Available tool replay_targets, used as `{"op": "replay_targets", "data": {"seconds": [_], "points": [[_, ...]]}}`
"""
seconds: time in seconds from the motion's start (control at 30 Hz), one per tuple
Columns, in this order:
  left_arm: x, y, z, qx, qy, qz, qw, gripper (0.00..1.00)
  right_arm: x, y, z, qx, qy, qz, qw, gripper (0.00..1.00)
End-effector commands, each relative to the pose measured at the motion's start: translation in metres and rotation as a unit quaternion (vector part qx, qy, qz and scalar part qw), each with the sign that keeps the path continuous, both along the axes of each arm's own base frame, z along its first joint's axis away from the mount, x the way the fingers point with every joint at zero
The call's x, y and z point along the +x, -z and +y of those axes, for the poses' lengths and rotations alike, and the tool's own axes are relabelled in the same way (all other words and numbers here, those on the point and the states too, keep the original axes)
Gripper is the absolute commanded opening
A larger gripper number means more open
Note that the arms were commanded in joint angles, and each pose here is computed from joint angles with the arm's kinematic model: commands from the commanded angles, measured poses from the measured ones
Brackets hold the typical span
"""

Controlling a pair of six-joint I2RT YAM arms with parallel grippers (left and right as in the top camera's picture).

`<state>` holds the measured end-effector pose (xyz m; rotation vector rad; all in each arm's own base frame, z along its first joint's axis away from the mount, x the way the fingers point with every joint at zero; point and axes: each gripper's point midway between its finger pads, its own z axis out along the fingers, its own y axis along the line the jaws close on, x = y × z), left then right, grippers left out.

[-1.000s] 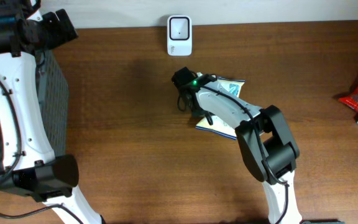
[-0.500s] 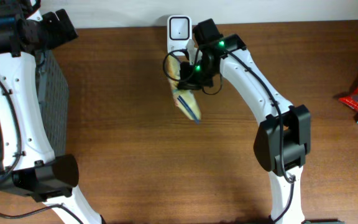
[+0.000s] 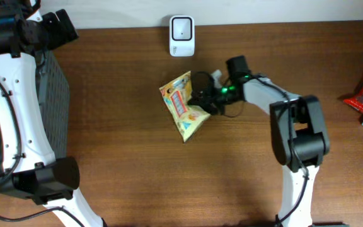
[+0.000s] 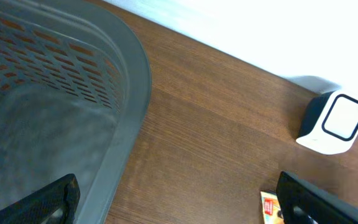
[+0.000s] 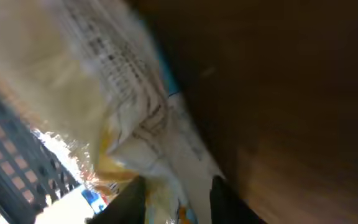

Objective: Scan the item barcode
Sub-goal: 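Raise the wipes pack to the scanner face with the right gripper, then carry the wipes pack right and drop it on the other items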

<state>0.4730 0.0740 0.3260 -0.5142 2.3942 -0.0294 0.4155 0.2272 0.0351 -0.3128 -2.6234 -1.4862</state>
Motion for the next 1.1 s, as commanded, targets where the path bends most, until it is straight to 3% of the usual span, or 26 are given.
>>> {"op": "replay_targets", "data": {"seconds": [0.0, 0.07, 0.17, 0.23, 0.3, 0.33, 0.37, 0.5, 0.67, 0.73, 0.77, 0.87, 1.07], "points": [[0.001, -0.001, 0.005, 0.010, -0.001, -0.002, 1.000, 0.99, 0.013, 0.006, -0.046, -0.078, 0.026, -0.027, 0.996, 0.54], [0.001, -0.001, 0.005, 0.010, -0.001, -0.002, 1.000, 0.99, 0.019, -0.003, -0.073, -0.145, 0.035, -0.039, 0.988, 0.58], [0.001, -0.001, 0.006, 0.010, -0.001, -0.002, 1.000, 0.99, 0.030, -0.062, -0.115, -0.275, 0.005, -0.113, 0.955, 0.62], [0.001, -0.001, 0.004, 0.010, 0.000, -0.002, 1.000, 0.99, 0.031, -0.096, -0.111, -0.286, -0.033, -0.158, 0.945, 0.62], [0.001, -0.001, 0.005, 0.010, 0.000, -0.002, 1.000, 0.99, 0.027, -0.116, -0.082, -0.281, -0.102, -0.216, 0.930, 0.52], [0.001, -0.001, 0.005, 0.010, 0.000, -0.002, 1.000, 0.99, 0.023, -0.113, -0.069, -0.287, -0.119, -0.222, 0.924, 0.46], [0.001, -0.001, 0.005, 0.010, 0.000, -0.002, 1.000, 0.99, 0.020, -0.107, -0.059, -0.293, -0.132, -0.223, 0.920, 0.46], [0.001, -0.001, 0.005, 0.010, 0.000, -0.002, 1.000, 0.99, 0.008, -0.056, -0.025, -0.373, -0.199, -0.210, 0.882, 0.59], [0.001, -0.001, 0.004, 0.010, 0.000, -0.002, 1.000, 0.99, -0.001, -0.009, -0.013, -0.364, -0.231, -0.168, 0.887, 0.72], [0.001, -0.001, 0.005, 0.010, 0.000, -0.002, 1.000, 0.99, -0.009, 0.011, -0.006, -0.342, -0.242, -0.142, 0.897, 0.72], [0.001, -0.001, 0.005, 0.010, 0.000, -0.002, 1.000, 0.99, -0.010, 0.016, -0.006, -0.342, -0.244, -0.137, 0.897, 0.68], [0.001, -0.001, 0.005, 0.010, 0.000, -0.002, 1.000, 0.99, -0.010, 0.021, -0.007, -0.343, -0.244, -0.131, 0.897, 0.06], [0.001, -0.001, 0.005, 0.010, 0.000, -0.002, 1.000, 0.99, 0.027, -0.059, 0.012, -0.321, -0.199, -0.210, 0.902, 0.04]]}}
